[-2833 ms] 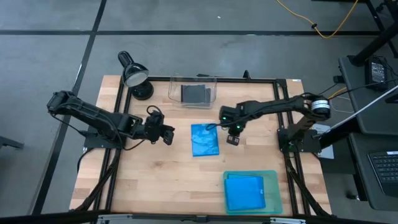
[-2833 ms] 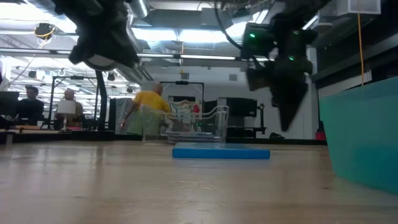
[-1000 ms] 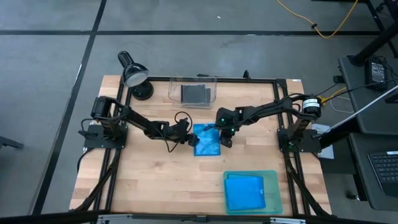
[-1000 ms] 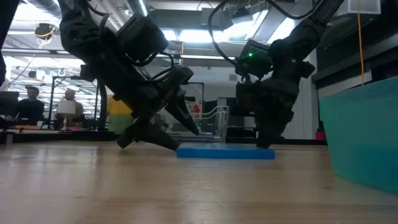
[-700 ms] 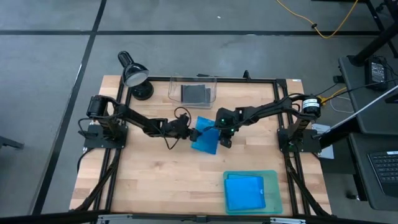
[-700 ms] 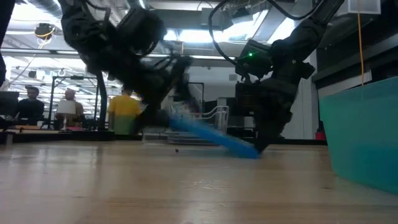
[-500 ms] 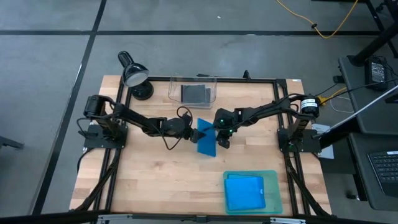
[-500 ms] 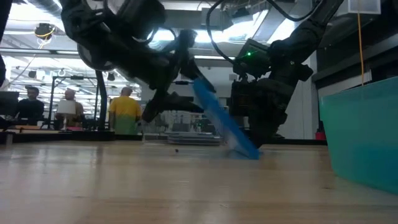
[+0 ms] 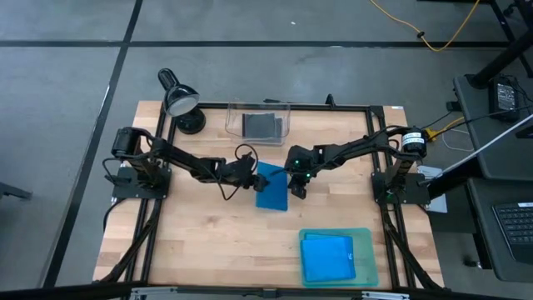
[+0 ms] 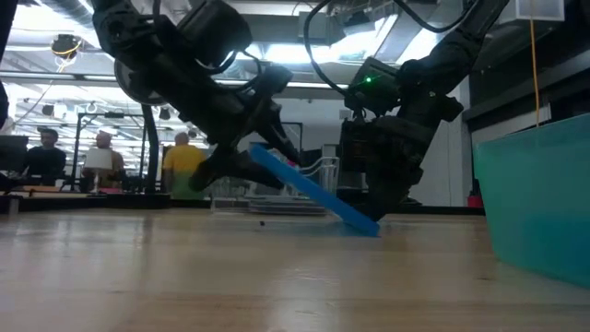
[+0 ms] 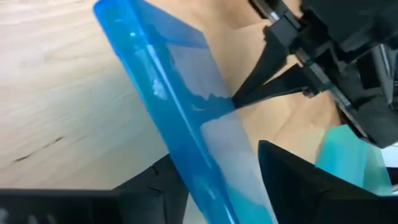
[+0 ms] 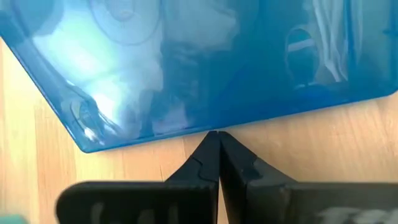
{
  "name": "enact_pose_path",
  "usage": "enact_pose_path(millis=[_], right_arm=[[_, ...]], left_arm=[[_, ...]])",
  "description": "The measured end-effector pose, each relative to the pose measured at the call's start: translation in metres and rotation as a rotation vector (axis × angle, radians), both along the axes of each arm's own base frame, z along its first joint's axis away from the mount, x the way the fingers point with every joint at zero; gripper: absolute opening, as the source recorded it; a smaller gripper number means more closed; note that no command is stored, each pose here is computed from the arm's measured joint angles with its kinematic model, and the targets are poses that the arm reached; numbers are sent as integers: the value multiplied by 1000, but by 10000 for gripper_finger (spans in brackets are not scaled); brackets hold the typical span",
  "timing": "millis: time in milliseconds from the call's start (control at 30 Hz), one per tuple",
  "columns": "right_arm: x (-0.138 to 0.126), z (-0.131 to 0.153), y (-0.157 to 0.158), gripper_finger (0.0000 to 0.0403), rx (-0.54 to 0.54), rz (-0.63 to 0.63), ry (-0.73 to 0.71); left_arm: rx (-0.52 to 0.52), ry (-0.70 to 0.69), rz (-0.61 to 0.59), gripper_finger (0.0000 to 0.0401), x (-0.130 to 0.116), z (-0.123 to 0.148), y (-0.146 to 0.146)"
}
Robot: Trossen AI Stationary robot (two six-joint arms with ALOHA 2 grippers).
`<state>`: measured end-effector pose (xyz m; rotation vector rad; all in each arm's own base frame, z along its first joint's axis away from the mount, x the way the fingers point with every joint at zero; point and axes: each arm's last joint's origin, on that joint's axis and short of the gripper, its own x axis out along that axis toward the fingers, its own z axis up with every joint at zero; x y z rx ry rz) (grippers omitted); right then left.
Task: Pick & place jewel cases by type
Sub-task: Put the blue cd case into the green bin
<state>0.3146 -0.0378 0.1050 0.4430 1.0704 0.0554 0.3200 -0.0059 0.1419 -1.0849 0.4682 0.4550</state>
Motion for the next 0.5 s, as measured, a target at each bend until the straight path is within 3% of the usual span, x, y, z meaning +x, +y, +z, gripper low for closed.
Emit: enact_pose_path(millis=[400,500], right_arm=[[-1,1,0,5,6,9,9],[-4,5,0,5,-5,22,17]], left_arm=[[-58,10,7,23,-1,-1,0],[-43,-8,-13,17,0,2,-1]])
